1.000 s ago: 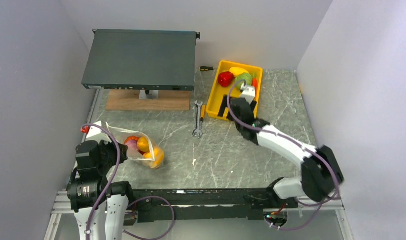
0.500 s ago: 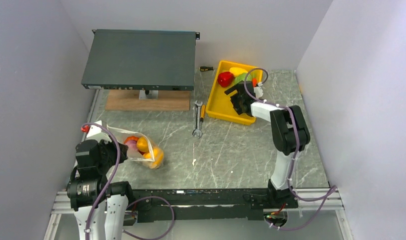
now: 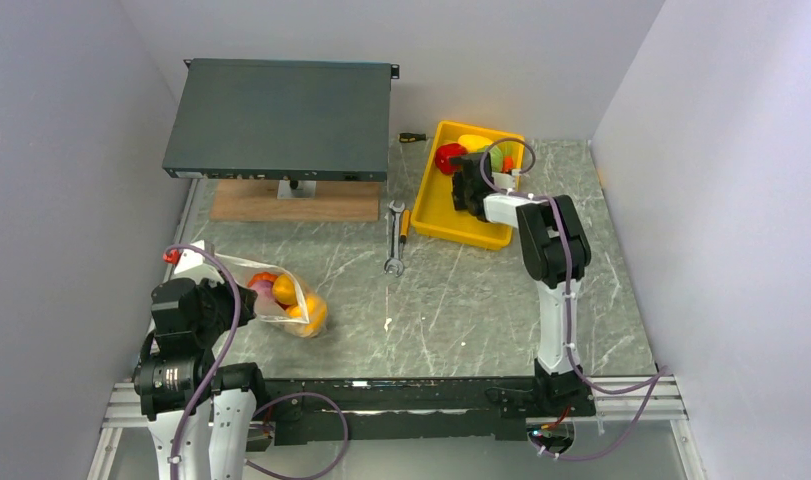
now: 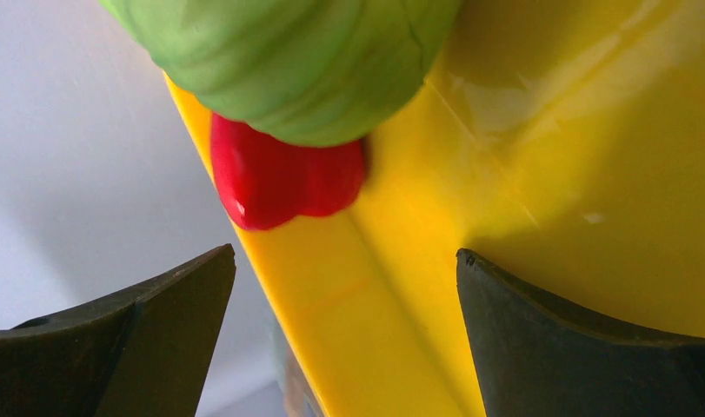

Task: Place the food in the zip-top bag and seal the zipper
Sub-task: Pick up the fake vegetable from the bin.

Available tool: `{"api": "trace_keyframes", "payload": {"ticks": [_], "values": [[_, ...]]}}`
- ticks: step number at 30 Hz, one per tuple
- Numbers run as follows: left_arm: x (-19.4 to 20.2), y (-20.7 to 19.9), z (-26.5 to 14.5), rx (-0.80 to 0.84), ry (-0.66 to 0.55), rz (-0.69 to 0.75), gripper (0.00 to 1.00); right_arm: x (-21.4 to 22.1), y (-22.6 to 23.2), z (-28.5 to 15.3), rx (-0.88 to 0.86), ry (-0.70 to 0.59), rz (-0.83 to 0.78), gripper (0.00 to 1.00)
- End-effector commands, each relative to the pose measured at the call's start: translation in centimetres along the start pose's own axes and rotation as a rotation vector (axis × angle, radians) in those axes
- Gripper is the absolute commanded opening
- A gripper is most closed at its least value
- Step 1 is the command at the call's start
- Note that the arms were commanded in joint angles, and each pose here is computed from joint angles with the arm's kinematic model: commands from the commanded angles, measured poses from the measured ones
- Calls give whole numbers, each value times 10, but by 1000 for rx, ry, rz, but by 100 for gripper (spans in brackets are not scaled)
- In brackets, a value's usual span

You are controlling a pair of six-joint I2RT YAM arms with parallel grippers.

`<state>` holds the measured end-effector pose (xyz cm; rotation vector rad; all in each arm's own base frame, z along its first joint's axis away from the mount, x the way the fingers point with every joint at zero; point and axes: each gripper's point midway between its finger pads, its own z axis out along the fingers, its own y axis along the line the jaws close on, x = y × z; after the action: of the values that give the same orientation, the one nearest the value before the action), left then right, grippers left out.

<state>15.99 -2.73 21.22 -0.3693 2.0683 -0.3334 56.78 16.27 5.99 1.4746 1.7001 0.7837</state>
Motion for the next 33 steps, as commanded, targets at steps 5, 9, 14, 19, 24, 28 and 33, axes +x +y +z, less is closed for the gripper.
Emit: {"api": "trace_keyframes", "payload": {"ticks": [5,9,14,19,24,28,33], "values": [[-6,-2,3,11,-17,16,0,-3,4,39,-18,-74,86,100],[-6,-1,3,9,-15,16,0,-2,-4,48,6,-87,121,100],[-6,-1,3,9,-17,16,0,-4,-11,57,15,-122,113,96],[-6,-1,3,7,-19,15,0,6,-7,60,-28,-74,113,75],[-6,-1,2,7,-20,14,0,11,8,49,-130,-26,89,61],[-6,-1,3,10,-20,16,0,12,10,39,-196,14,59,43],[-6,-2,2,12,-21,17,0,7,10,8,-271,45,11,33]]}}
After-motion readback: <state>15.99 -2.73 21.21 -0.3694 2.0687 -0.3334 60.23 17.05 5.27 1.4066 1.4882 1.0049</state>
